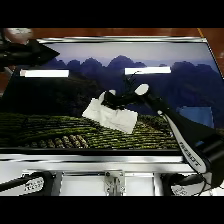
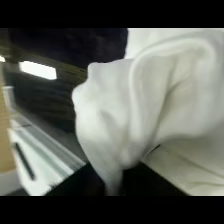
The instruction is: Fold the shirts.
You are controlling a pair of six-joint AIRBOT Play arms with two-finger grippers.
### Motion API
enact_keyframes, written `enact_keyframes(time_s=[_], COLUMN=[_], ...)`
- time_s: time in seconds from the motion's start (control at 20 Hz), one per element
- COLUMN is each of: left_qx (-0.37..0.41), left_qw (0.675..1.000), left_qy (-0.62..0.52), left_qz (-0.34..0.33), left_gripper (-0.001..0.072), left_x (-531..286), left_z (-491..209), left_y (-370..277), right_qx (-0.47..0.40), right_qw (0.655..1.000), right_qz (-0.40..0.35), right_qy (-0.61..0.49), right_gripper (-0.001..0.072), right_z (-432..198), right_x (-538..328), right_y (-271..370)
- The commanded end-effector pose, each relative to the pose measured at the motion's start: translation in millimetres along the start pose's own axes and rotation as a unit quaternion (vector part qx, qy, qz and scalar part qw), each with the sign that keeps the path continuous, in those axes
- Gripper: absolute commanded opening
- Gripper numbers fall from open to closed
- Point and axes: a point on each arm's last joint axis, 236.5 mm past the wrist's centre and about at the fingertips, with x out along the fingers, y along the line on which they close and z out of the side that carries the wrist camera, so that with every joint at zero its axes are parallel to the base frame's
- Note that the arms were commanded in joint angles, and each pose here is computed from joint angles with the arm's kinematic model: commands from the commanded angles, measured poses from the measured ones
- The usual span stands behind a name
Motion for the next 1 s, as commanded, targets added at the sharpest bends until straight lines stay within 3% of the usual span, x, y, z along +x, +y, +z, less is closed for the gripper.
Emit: enact_keyframes(time_s=[0.0,0.25,0.45,0.55,0.6,0.95], left_qx=[0.039,0.043,0.038,0.038,0.038,0.032], left_qw=[0.999,0.999,0.999,0.999,0.999,0.999], left_qy=[-0.015,-0.003,0.001,0.003,0.003,0.004], left_qz=[0.01,0.007,0.009,0.013,0.013,0.013], left_gripper=[0.004,0.004,0.004,0.004,0.0041,0.004], left_x=[-46,-46,-44,-44,-44,-43], left_z=[1,-6,-10,-10,-10,-10], left_y=[-29,-34,-29,-27,-26,-25], right_qx=[0.08,0.047,0.027,0.054,0.071,0.144], right_qw=[0.994,0.997,0.988,0.966,0.96,0.973], right_qz=[0.068,0.046,-0.135,-0.235,-0.247,-0.153], right_qy=[-0.006,0.031,0.066,0.096,0.115,0.091], right_gripper=[0.0574,0.0576,0.0577,0.0687,0.0687,0.0687], right_z=[1,7,10,-3,-14,-47], right_x=[49,6,-94,-151,-163,-87], right_y=[4,-20,-114,-168,-181,-196])
